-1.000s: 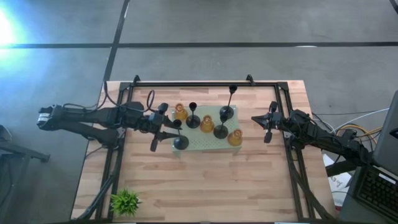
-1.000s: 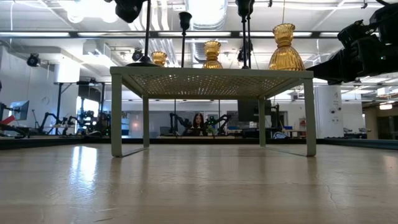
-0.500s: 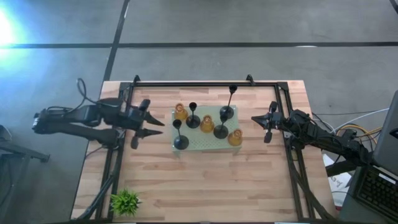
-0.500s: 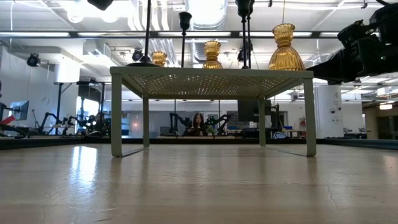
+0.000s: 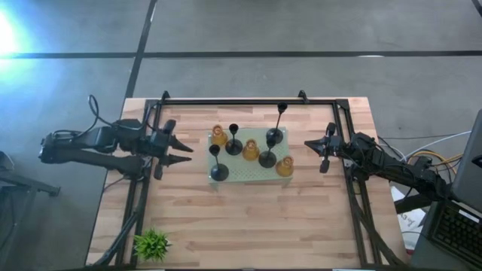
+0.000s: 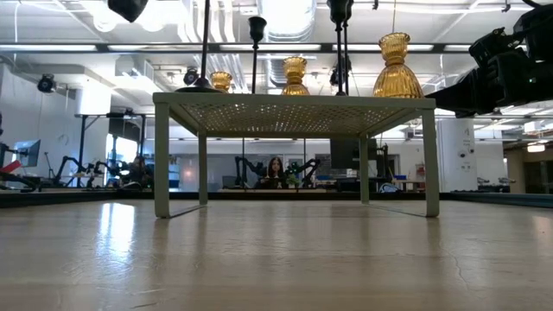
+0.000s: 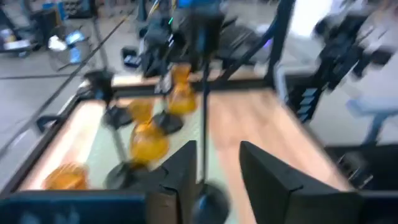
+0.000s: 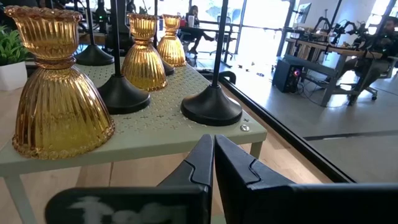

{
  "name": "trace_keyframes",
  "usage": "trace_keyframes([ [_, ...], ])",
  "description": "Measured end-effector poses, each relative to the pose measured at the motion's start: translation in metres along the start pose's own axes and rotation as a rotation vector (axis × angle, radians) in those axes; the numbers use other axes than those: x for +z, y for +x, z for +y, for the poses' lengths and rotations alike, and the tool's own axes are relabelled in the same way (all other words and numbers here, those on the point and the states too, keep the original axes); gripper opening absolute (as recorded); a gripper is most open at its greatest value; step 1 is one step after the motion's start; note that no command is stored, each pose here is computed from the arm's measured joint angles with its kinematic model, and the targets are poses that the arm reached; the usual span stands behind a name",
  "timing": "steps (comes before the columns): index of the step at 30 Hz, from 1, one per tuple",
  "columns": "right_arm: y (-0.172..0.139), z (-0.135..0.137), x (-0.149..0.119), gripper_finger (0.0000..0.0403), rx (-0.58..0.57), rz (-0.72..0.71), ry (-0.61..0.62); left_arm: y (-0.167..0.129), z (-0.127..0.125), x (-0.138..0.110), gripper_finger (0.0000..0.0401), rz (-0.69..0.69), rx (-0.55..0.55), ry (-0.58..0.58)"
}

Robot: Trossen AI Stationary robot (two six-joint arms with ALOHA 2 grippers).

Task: Pick & Place candle stick holders
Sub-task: Return to Home Position

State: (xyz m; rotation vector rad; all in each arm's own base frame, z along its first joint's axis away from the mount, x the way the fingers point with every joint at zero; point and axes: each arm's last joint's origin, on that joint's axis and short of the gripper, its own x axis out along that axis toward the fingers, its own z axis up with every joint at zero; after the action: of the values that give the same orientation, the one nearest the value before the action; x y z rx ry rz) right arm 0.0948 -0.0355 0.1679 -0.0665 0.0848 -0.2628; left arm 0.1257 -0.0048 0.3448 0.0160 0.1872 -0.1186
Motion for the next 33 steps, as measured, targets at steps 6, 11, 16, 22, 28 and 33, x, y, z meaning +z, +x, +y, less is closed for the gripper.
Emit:
trace_keyframes([
  [6, 0.000, 0.000, 0.000, 0.0009, 0.000, -0.001, 0.000, -0.007, 0.002, -0.007, 0.0032, 0.068, 0.113, 0.040],
  [11, 0.000, 0.000, 0.000, 0.0009, 0.000, -0.001, 0.000, -0.007, 0.003, -0.008, 0.0008, 0.069, 0.121, -0.065],
  [16, 0.000, 0.000, 0.000, 0.0009, 0.000, 0.000, 0.000, -0.005, 0.002, -0.017, 0.0027, 0.121, 0.121, -0.070],
  [22, 0.000, 0.000, 0.000, 0.0009, 0.000, -0.001, 0.000, -0.004, 0.002, -0.035, 0.0032, 0.017, 0.120, -0.018],
  [28, 0.000, 0.000, 0.000, 0.0009, 0.000, -0.001, 0.000, -0.013, 0.000, -0.081, 0.0031, -0.102, 0.122, -0.013],
  [33, 0.000, 0.000, 0.000, 0.0009, 0.000, 0.000, 0.000, -0.021, -0.001, -0.109, 0.0031, -0.167, 0.123, -0.011],
])
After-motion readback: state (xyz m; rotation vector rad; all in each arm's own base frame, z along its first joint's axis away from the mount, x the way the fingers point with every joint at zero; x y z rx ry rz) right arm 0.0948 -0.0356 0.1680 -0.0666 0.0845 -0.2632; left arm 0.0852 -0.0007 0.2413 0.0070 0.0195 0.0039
